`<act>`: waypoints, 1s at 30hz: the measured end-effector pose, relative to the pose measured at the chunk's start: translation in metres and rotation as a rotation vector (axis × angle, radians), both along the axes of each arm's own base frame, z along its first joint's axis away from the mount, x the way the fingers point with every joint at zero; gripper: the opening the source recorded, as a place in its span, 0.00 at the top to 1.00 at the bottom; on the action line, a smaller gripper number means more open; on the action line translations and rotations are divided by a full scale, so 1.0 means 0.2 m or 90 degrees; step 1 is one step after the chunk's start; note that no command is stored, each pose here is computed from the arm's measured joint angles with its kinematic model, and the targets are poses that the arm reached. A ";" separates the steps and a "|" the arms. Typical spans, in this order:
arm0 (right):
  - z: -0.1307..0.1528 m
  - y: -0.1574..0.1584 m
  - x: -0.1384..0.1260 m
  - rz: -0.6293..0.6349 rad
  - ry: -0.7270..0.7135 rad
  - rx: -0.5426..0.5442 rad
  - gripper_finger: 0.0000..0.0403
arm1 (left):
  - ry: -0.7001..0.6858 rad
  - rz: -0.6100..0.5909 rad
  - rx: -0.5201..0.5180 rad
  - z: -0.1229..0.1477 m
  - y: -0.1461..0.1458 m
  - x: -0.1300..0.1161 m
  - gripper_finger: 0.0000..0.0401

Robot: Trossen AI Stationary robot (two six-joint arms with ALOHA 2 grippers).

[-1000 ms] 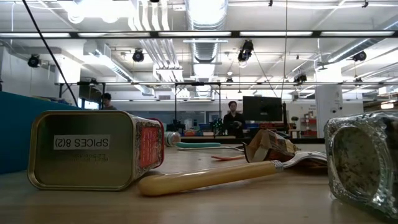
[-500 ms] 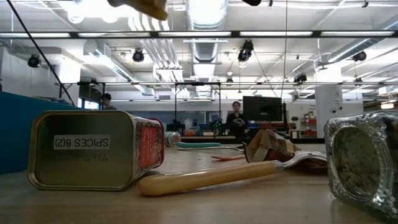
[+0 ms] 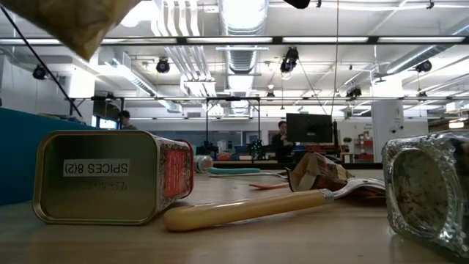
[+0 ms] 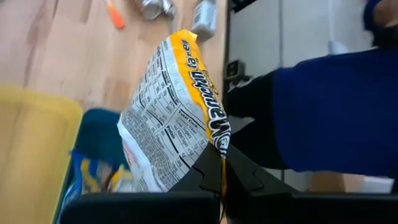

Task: Pick & Place Food Item
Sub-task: Put the yellow noodle pack into the blue bin

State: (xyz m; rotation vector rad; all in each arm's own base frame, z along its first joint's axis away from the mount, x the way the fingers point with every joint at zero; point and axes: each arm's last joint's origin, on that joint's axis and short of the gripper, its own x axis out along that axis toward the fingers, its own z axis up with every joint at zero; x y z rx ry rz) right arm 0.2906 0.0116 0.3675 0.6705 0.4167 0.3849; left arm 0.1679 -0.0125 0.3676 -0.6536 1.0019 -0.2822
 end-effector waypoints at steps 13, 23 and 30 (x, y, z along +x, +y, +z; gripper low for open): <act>0.00 0.00 0.00 -0.001 0.005 0.005 0.31 | 0.157 0.430 0.006 -0.11 -0.04 -0.06 1.00; 0.00 0.00 0.00 -0.022 0.004 -0.002 0.31 | 0.098 0.598 -0.043 -0.17 -0.30 -0.06 1.00; 0.00 -0.01 0.00 -0.034 0.004 -0.005 0.31 | 0.067 0.673 -0.053 -0.23 -0.48 -0.06 1.00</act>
